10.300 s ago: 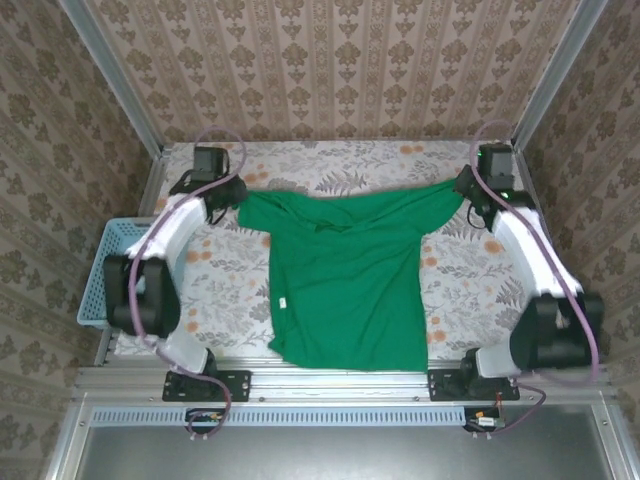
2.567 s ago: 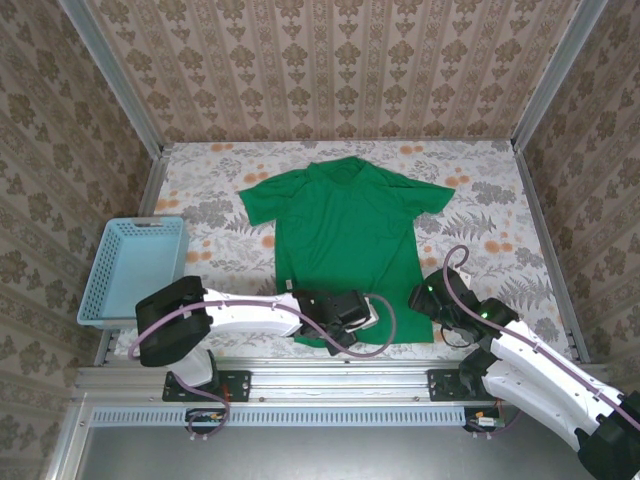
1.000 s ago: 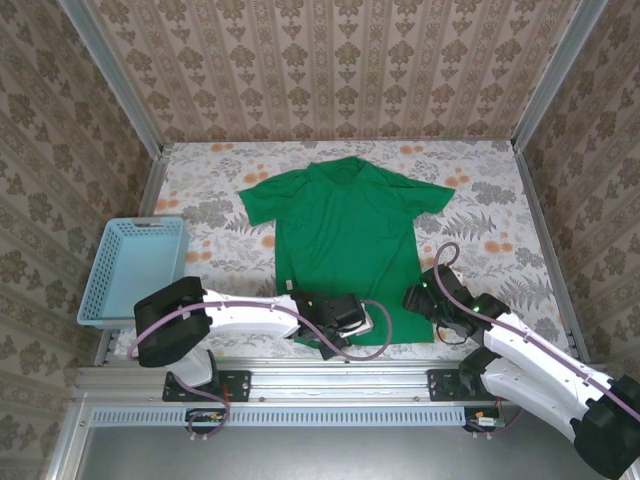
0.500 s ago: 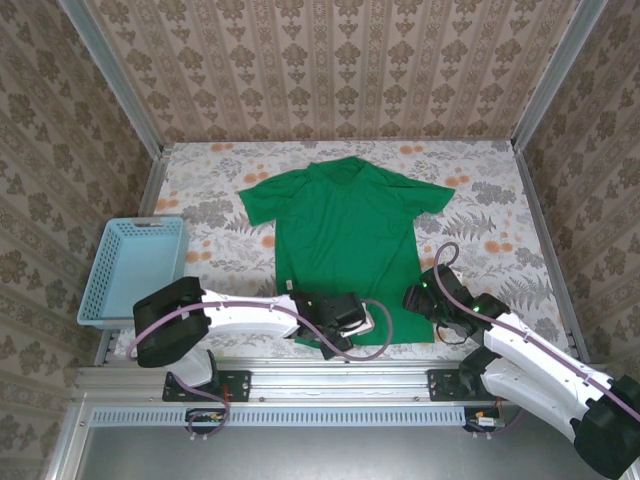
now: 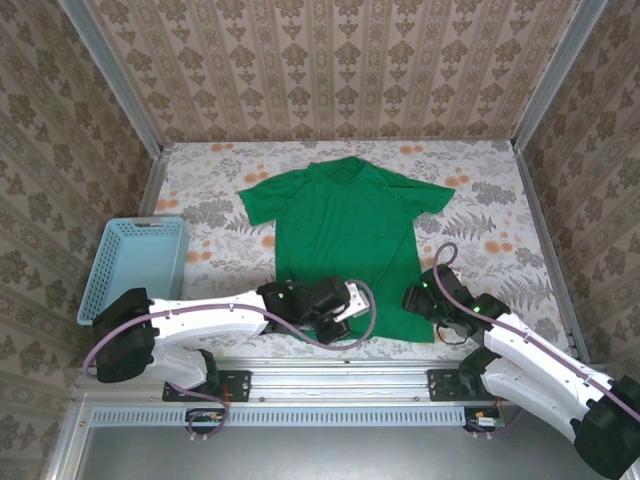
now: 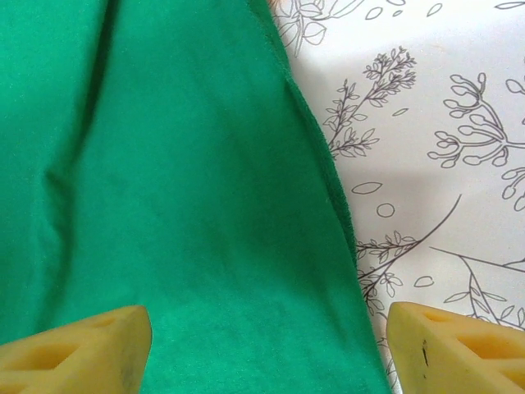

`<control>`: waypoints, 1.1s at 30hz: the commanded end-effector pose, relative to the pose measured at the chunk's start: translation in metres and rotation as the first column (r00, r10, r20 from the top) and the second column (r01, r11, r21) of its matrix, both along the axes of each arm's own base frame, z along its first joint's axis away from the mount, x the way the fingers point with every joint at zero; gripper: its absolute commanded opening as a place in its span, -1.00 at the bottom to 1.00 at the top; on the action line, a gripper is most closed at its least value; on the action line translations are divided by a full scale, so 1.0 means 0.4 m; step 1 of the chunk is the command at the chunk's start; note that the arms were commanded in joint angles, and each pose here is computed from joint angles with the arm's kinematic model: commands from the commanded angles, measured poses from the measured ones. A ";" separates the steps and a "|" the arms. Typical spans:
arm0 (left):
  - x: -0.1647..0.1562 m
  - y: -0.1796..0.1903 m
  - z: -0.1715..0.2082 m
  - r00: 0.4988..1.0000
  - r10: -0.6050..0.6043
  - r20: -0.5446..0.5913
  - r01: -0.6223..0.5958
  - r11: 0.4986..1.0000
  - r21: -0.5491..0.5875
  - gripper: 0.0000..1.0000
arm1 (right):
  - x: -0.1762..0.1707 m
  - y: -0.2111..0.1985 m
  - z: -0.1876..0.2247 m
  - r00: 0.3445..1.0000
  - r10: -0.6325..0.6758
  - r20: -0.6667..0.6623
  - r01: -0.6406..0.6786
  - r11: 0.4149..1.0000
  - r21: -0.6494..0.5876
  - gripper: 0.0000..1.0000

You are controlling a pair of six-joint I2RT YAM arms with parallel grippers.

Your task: Fold the inside-out t-shirt

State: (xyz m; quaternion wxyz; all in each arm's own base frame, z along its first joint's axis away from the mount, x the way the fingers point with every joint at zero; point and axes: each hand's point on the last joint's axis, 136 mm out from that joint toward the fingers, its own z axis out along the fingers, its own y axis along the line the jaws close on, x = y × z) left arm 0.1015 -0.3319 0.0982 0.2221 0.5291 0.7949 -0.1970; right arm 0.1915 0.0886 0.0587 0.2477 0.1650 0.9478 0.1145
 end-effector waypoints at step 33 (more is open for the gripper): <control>0.275 -0.016 0.438 0.970 0.237 -0.045 -0.227 0.831 -0.508 -1.00 | 0.080 0.513 -0.003 0.664 0.635 0.394 -0.565 0.772 -0.292 0.25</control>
